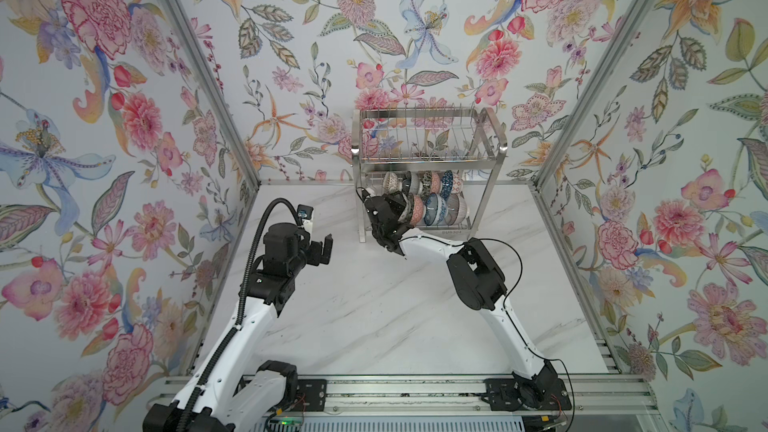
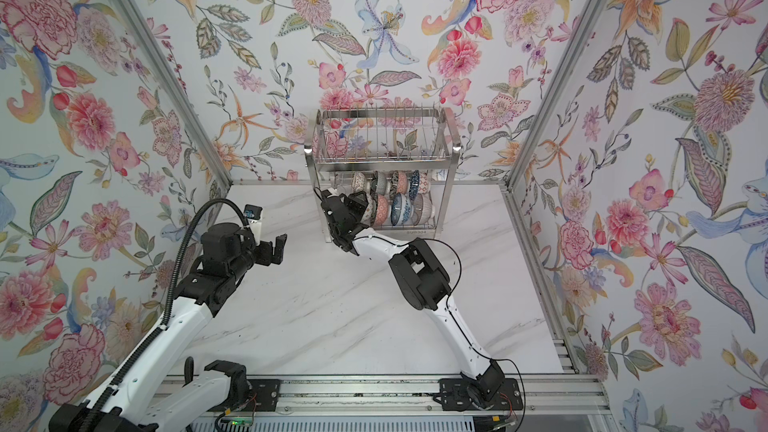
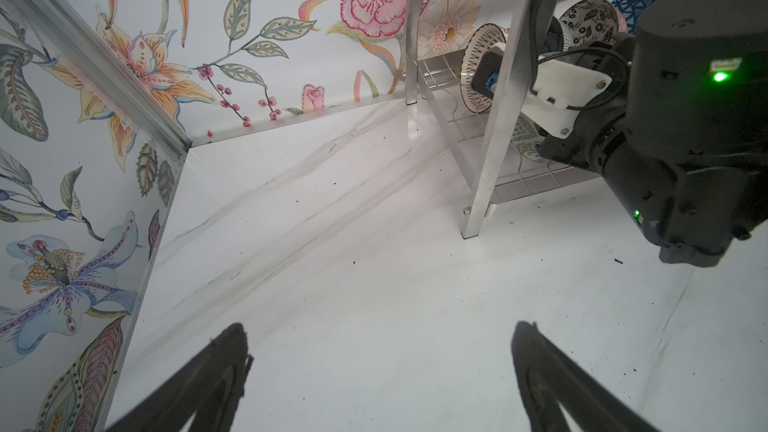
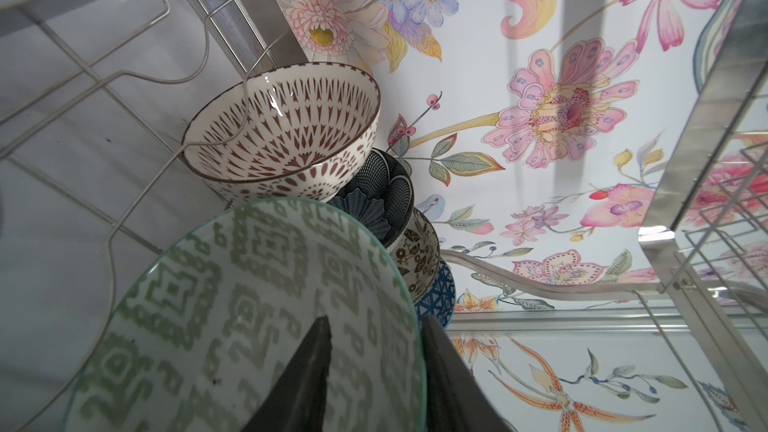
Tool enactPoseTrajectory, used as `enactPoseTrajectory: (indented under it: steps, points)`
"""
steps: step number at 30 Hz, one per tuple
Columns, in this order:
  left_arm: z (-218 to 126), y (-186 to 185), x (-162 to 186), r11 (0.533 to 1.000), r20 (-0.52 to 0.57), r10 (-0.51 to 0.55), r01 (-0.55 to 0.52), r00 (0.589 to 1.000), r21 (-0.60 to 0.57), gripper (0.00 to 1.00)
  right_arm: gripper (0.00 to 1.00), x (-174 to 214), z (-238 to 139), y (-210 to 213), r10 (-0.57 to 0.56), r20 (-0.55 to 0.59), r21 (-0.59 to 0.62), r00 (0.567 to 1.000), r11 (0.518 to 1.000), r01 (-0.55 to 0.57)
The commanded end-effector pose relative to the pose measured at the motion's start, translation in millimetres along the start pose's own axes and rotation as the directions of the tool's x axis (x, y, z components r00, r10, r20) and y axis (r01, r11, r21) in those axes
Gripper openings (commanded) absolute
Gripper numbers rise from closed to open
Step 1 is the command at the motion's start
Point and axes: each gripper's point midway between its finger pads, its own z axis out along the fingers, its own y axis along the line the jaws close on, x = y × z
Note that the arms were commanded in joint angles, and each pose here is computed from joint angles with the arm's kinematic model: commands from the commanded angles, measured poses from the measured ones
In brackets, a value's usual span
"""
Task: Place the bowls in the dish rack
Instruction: 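Lower the green geometric bowl into the upper rack tier with the right gripper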
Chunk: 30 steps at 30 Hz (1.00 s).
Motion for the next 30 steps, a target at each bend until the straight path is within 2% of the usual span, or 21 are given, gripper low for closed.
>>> enactPoseTrajectory:
  steps: [1,9,30]
  points:
    - [-3.5,0.7,-1.6,1.0,0.016,-0.02,0.019,1.0,0.009,0.99,0.4,-21.0,-20.3,-21.2,0.061,0.06,-0.008,0.996,0.998,-0.061]
    - [-3.4,0.7,-1.0,1.0,0.015,-0.02,0.02,1.0,0.01,0.99,0.45,-21.6,-20.4,-19.9,0.078,0.065,-0.027,0.995,0.997,-0.076]
    - [-2.8,2.1,0.1,1.0,0.011,-0.019,0.019,1.0,0.003,0.99,0.45,-43.7,-15.2,1.1,0.075,0.099,-0.07,0.992,0.995,-0.069]
